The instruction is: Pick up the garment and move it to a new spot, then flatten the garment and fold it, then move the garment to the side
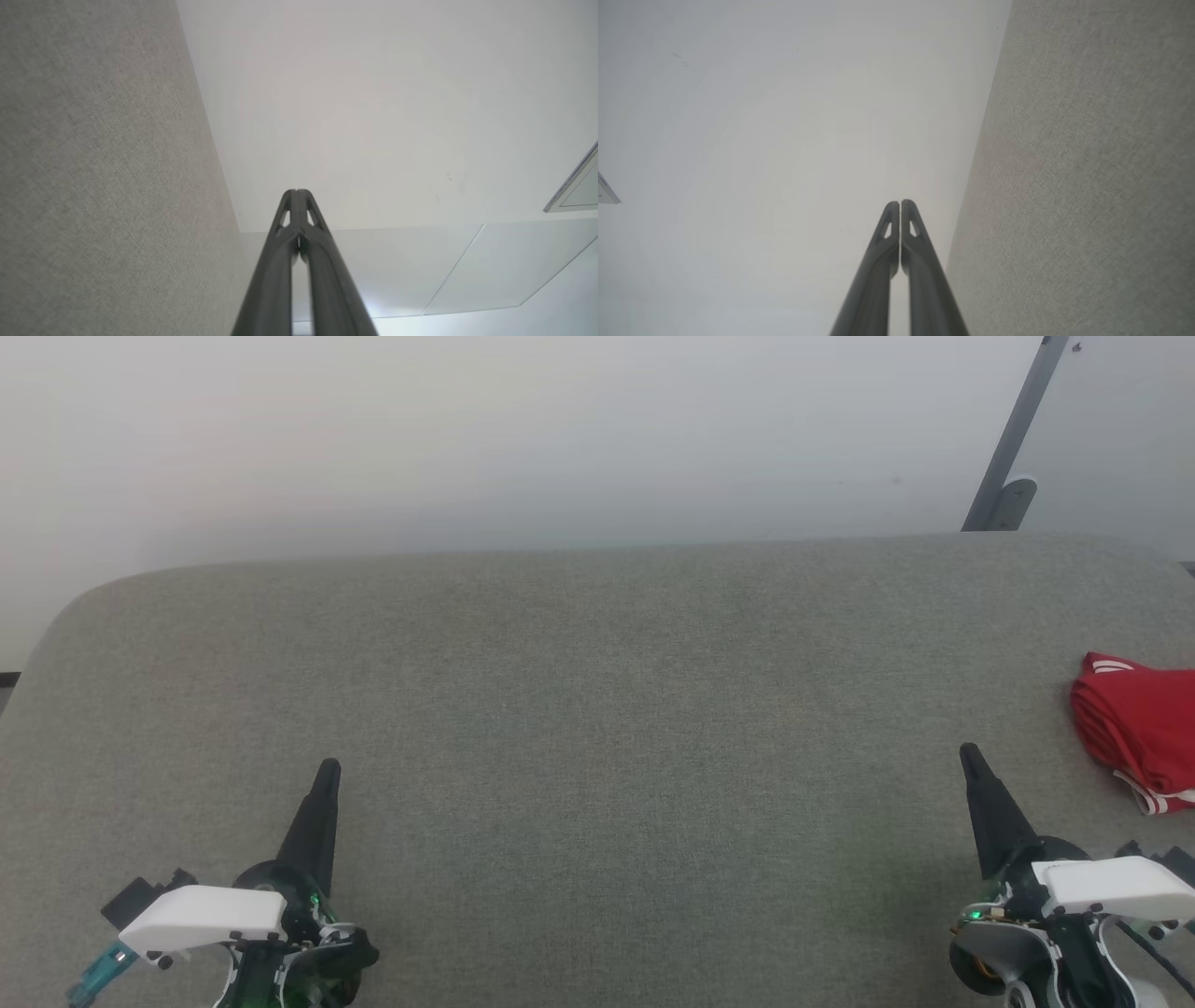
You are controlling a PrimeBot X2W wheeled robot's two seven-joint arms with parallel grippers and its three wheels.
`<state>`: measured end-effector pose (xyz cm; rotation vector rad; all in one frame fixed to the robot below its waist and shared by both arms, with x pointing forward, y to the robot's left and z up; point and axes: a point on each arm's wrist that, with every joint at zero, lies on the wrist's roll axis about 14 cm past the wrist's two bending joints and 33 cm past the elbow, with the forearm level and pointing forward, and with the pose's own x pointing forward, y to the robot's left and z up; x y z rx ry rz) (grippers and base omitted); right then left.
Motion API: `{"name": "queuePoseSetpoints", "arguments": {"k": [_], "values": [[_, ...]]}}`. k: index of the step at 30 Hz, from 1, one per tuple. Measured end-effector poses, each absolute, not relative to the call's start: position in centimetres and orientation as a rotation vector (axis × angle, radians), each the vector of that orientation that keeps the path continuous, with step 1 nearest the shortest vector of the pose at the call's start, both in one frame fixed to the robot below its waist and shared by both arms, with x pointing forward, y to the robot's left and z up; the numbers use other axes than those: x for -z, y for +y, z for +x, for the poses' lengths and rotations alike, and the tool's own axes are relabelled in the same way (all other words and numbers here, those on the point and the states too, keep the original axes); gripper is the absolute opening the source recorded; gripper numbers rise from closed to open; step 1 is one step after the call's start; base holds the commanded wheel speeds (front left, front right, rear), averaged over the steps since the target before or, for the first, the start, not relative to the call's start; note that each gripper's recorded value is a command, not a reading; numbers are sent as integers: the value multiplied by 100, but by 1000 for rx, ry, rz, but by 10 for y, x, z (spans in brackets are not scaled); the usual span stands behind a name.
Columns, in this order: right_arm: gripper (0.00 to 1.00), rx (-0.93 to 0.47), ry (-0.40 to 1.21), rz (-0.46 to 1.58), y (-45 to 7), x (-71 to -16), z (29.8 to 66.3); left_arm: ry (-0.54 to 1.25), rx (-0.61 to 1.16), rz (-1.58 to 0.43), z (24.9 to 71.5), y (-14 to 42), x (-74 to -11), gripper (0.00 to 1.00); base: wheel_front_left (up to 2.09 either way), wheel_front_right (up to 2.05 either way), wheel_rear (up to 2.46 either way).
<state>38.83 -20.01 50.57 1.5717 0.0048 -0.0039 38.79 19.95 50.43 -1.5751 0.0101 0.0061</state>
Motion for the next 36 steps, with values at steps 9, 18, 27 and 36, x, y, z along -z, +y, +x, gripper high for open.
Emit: {"name": "queuePoseSetpoints", "arguments": {"k": [9,18,27,36], "values": [[0,4,5,1572,-200,-506,388,10,-7,-1575,388,200,-504,0,0,0,0],[0,4,5,1572,-200,-506,388,9,-7,-1575,388,200,-504,0,0,0,0],[0,4,5,1572,-200,-506,388,9,-7,-1576,388,200,-504,0,0,0,0],[0,4,5,1572,-200,-506,388,9,-7,-1576,388,200,-504,0,0,0,0]]}}
